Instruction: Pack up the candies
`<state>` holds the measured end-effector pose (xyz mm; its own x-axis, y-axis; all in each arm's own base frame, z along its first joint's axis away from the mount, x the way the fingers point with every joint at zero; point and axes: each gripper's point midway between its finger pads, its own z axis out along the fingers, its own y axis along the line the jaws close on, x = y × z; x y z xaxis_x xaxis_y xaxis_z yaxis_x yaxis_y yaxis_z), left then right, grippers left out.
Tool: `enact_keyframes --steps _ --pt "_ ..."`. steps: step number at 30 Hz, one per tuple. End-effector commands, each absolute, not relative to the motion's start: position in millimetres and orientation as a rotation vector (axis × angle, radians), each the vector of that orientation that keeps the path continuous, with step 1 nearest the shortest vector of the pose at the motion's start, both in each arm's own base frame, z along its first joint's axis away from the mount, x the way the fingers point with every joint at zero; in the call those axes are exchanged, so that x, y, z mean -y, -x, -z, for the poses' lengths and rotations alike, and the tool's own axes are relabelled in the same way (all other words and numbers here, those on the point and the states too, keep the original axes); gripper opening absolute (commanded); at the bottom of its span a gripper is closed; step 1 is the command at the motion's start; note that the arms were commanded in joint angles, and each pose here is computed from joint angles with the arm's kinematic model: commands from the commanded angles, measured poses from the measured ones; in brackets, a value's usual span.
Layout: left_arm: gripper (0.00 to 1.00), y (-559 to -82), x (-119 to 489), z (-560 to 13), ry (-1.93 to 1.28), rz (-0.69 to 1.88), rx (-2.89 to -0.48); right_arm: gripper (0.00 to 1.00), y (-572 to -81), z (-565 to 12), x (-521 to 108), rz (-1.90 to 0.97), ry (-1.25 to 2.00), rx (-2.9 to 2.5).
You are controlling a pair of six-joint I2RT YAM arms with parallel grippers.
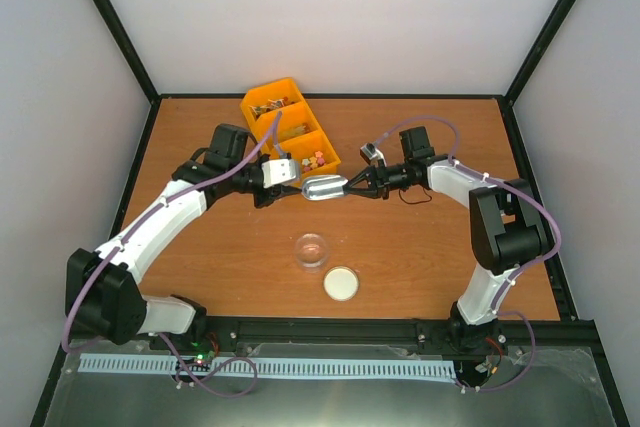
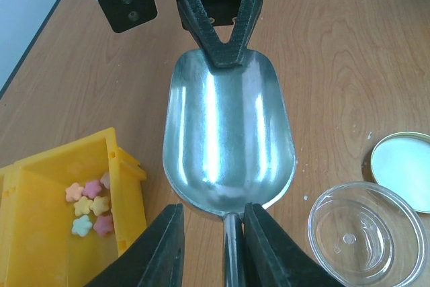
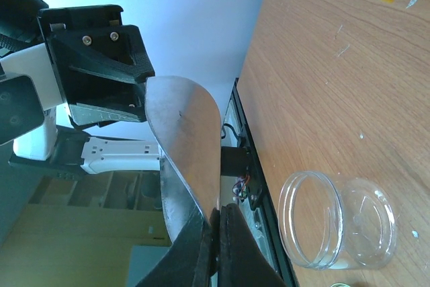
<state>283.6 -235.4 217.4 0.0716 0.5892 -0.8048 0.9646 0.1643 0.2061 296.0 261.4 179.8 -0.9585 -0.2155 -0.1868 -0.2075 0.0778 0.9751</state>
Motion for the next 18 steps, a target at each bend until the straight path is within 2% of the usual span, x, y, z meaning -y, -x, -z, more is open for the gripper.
enact_keyframes --steps 1,18 --pt "0.25 -289.3 234.0 -225.6 -1.530 0.517 -1.552 0.03 -293.9 -190.1 -261.7 2.124 -0.499 2.253" --pt "0.29 -285.1 225.0 -223.2 -1.545 0.482 -1.573 0.03 -297.4 -184.5 -258.5 2.109 -0.479 2.289"
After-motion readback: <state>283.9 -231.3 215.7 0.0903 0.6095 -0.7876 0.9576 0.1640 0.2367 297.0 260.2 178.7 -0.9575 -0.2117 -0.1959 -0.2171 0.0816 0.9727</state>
